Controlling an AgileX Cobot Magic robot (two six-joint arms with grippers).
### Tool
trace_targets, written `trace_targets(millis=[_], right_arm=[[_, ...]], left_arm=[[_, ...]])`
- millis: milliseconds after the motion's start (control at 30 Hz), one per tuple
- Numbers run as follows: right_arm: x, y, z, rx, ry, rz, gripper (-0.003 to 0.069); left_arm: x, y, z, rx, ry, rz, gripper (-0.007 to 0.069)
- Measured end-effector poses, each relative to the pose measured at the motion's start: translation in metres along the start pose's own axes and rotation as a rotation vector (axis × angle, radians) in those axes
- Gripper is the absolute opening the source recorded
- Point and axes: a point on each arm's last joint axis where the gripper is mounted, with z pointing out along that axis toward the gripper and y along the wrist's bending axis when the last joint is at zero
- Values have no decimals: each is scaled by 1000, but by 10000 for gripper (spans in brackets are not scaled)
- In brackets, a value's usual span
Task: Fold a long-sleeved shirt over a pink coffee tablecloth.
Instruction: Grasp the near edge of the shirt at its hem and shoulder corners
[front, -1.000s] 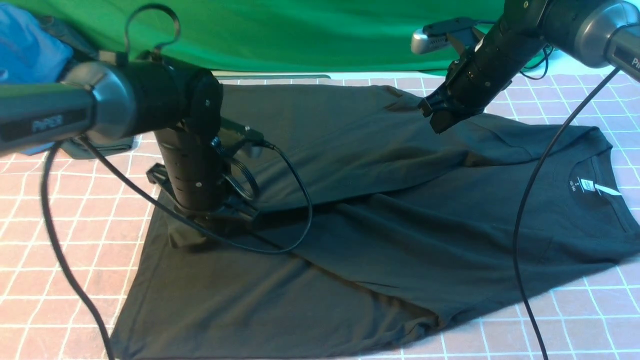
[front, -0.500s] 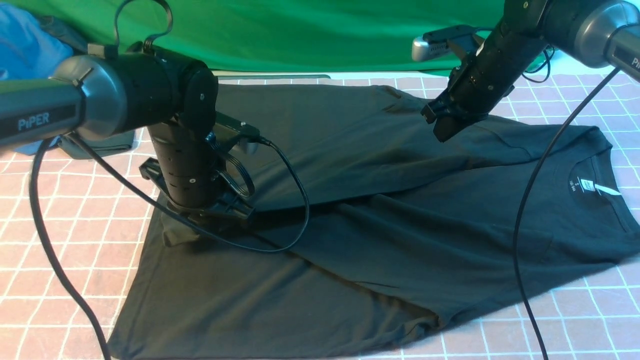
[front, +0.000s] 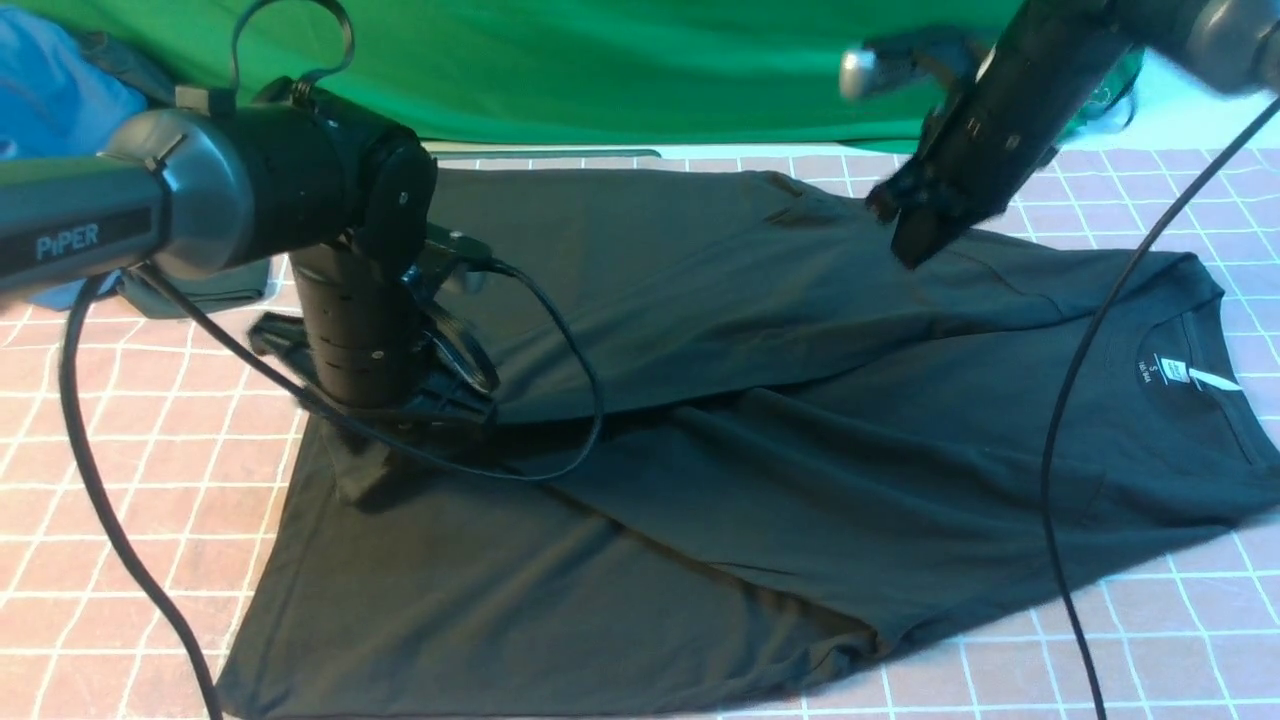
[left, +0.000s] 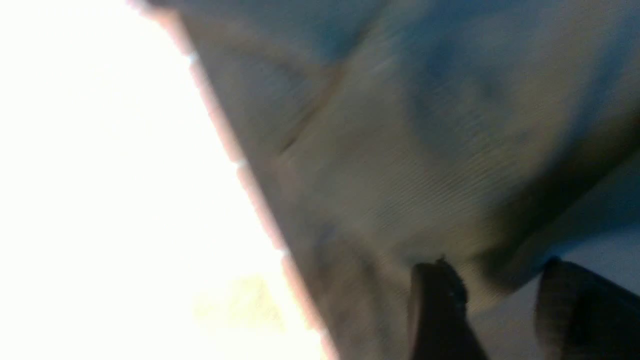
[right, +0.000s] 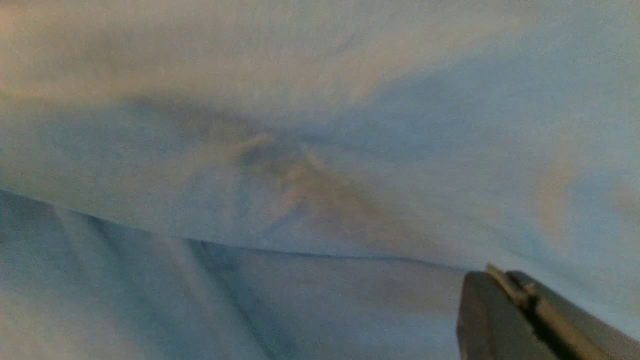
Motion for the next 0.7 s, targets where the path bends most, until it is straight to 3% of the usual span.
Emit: trace_targets(millis=[200, 500, 700], right_arm=[[18, 13, -70, 68, -75, -20, 49], [101, 31, -120, 95, -21, 12, 52], [150, 41, -111, 86, 30, 33, 52]], left_arm=[[8, 11, -32, -30, -8, -103, 387], [77, 20, -98, 93, -196, -293, 186], [137, 9, -59, 140, -186, -499, 138]])
